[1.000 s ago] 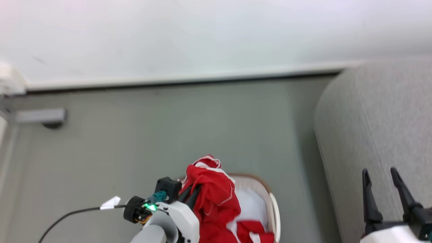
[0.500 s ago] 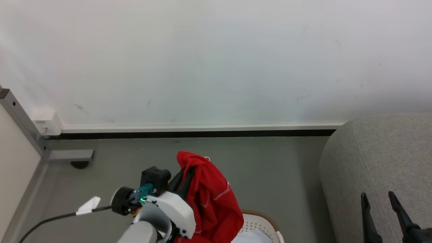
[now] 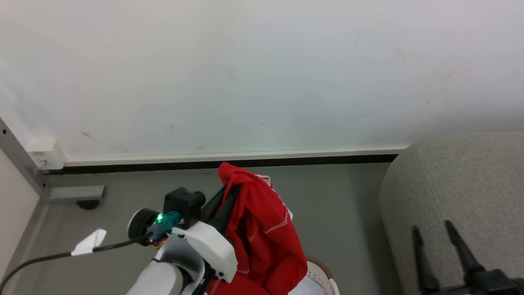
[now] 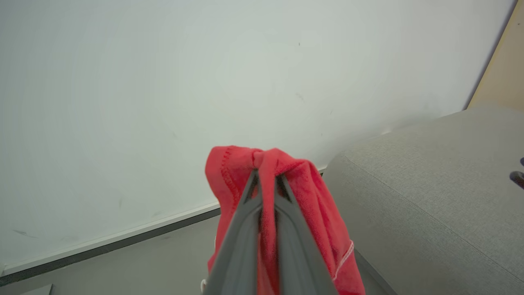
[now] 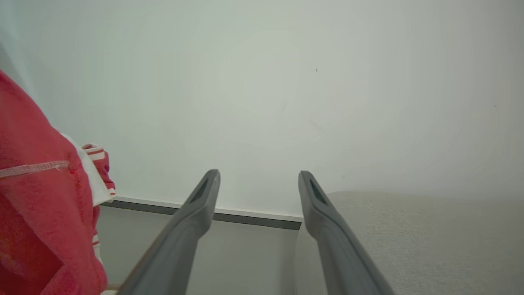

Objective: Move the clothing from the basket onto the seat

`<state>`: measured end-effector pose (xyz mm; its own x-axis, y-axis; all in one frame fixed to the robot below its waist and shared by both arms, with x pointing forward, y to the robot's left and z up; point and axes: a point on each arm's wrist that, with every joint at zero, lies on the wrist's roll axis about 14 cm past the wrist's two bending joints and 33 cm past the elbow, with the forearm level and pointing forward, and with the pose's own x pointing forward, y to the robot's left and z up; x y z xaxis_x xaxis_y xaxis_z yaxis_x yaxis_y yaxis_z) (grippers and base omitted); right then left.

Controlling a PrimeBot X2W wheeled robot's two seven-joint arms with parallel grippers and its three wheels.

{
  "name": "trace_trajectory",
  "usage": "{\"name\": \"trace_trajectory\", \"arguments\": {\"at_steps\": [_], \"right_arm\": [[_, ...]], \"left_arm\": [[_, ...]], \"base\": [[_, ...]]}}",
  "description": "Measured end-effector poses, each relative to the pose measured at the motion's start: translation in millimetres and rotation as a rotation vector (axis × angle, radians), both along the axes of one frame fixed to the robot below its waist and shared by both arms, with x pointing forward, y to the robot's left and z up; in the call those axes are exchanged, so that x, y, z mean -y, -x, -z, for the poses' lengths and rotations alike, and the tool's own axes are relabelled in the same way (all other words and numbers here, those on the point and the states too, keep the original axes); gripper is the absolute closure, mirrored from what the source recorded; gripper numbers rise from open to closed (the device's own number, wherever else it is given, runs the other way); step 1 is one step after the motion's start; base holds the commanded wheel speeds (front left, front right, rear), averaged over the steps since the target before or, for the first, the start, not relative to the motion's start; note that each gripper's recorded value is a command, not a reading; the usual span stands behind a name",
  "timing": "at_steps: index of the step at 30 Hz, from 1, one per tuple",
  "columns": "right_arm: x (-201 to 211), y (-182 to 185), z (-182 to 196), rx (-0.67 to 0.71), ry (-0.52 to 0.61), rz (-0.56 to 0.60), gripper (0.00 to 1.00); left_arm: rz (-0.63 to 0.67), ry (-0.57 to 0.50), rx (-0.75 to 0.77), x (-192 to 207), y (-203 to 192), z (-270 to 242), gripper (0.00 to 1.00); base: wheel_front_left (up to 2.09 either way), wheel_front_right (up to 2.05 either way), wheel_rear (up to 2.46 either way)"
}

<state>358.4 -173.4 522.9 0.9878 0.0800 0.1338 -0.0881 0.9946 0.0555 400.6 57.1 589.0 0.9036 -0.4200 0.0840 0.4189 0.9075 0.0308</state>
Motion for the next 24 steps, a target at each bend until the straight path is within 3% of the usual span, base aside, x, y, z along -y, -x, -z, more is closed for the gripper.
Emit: {"name": "trace_trajectory", "arguments": {"at_steps": [13,24], "right_arm": [[-114.4,7.8,-16.6,0.048,0.078,-0.450,0.00],[-177.0,-2.7,-22.1,0.046,0.158,-0.679,0.00]], "left_arm": [[0.061,0.014,0.008,21.5,8.4,-7.3,1.00],[0.145,0.026,0.015,48.8,16.2,-13.0,1.00]], "base": [[0.00,0.00,0.00],[0.00,0.00,0.00]]}}
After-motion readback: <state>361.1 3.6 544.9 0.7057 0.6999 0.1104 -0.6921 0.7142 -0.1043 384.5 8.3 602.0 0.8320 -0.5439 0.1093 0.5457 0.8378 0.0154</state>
